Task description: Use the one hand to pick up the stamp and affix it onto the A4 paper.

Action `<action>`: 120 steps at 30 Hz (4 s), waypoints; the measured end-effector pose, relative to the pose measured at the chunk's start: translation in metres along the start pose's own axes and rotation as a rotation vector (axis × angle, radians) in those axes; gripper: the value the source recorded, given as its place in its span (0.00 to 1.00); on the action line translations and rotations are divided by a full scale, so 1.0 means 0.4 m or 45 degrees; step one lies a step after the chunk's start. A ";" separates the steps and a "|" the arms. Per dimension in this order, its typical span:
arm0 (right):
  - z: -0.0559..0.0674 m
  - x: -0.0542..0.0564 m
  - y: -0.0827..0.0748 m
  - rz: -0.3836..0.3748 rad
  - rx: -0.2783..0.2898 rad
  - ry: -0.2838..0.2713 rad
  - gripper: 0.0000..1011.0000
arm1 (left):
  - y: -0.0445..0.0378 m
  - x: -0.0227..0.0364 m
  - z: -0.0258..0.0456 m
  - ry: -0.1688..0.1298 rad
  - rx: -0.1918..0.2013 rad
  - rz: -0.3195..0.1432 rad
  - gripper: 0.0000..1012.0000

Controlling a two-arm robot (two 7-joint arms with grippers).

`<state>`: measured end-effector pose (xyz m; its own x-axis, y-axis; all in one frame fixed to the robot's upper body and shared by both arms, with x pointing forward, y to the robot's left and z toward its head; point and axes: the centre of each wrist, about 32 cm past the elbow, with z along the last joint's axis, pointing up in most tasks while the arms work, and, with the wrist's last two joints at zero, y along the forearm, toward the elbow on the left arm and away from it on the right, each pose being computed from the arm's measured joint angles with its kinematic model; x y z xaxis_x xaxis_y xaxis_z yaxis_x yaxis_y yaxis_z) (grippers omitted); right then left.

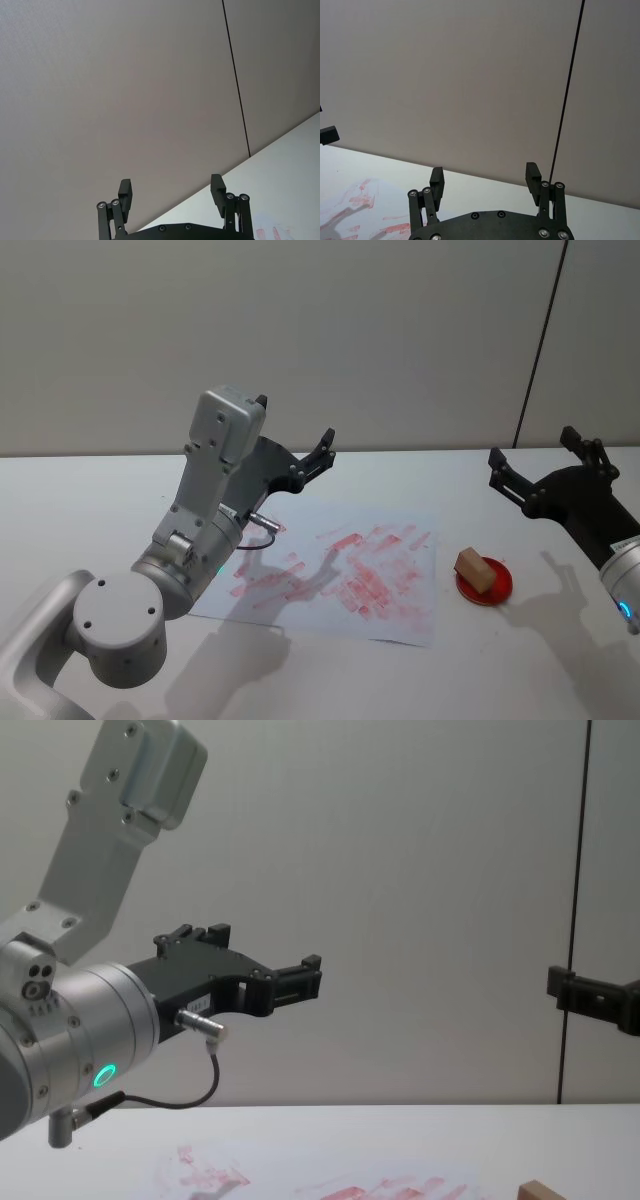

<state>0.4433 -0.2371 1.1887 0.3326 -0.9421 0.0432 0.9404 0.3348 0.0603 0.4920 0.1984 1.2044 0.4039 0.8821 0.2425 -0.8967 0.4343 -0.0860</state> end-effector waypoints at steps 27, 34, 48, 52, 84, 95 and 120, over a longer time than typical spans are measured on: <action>0.000 0.000 0.000 0.000 0.000 0.000 0.99 | 0.000 0.000 0.000 0.000 0.000 0.000 0.99; 0.000 0.000 0.000 0.000 0.000 0.000 0.99 | 0.000 0.000 0.000 0.000 0.000 0.000 0.99; 0.000 0.004 -0.008 0.004 -0.024 0.010 0.99 | 0.000 0.000 0.000 0.000 0.000 0.000 0.99; 0.002 0.008 -0.019 0.008 -0.059 0.024 0.99 | 0.000 0.000 0.000 0.000 0.000 0.000 0.99; -0.048 0.019 -0.055 0.113 -0.451 0.026 0.99 | 0.000 0.000 0.000 0.000 0.000 0.000 0.99; -0.084 0.005 -0.014 0.125 -0.528 0.015 0.99 | 0.000 0.000 0.000 0.000 0.000 0.000 0.99; -0.133 -0.022 0.060 0.151 -0.590 -0.011 0.75 | 0.000 0.000 0.000 0.000 0.000 0.000 0.99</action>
<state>0.4667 -0.2219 1.1365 0.4412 -0.8969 0.0315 0.8293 0.3940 -0.3963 0.4920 0.1984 1.2044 0.4039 0.8821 0.2425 -0.8967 0.4342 -0.0859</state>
